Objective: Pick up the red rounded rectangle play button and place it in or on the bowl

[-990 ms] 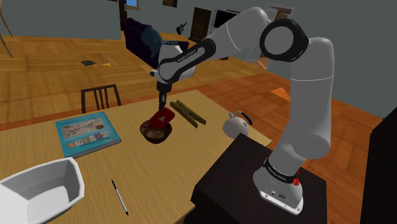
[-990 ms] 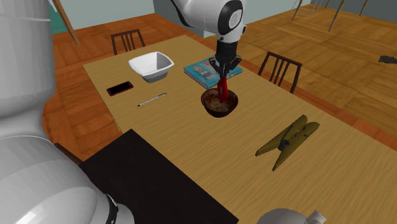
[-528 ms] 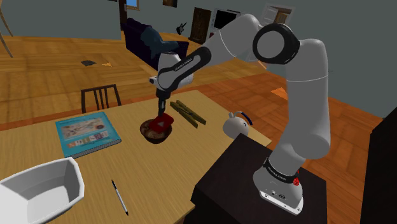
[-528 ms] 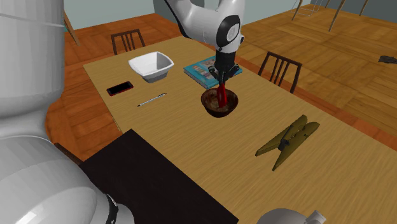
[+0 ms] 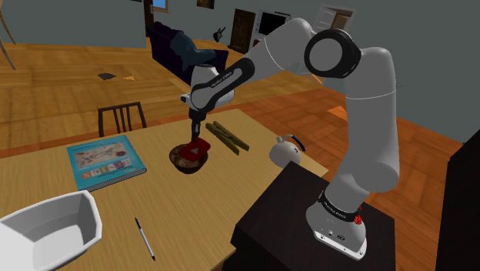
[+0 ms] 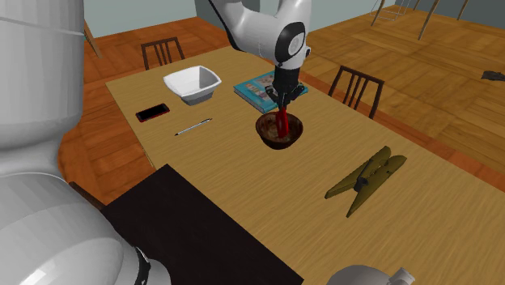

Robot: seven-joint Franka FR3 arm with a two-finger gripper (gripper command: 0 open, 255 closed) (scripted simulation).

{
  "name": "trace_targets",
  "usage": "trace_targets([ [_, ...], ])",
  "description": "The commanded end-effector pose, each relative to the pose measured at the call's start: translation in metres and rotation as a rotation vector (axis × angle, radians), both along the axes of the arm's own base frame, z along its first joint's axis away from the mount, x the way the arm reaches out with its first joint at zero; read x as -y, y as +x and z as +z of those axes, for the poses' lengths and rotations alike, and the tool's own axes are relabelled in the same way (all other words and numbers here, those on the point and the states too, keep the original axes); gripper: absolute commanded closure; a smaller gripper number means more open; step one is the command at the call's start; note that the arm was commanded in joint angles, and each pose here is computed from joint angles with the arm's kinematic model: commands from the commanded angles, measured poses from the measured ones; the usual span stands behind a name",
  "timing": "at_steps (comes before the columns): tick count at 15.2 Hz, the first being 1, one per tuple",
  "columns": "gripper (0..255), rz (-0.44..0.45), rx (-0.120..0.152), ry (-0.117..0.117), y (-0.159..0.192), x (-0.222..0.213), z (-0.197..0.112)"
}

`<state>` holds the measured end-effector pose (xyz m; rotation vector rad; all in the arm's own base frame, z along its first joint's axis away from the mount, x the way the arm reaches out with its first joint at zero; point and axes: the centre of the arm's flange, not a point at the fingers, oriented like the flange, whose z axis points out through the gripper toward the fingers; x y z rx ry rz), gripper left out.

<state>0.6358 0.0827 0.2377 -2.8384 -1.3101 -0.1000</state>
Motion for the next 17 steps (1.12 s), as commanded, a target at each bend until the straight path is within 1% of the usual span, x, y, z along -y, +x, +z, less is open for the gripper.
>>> trace_targets([
  [1,0,0.000,0.000,0.000,0.000,0.000,0.000],
  [6,0,0.000,0.000,0.000,0.000,0.000,0.000],
  [10,0,0.000,0.000,0.000,-0.003,0.002,0.050],
  [17,0,0.000,0.000,0.000,-0.003,0.002,0.050],
])
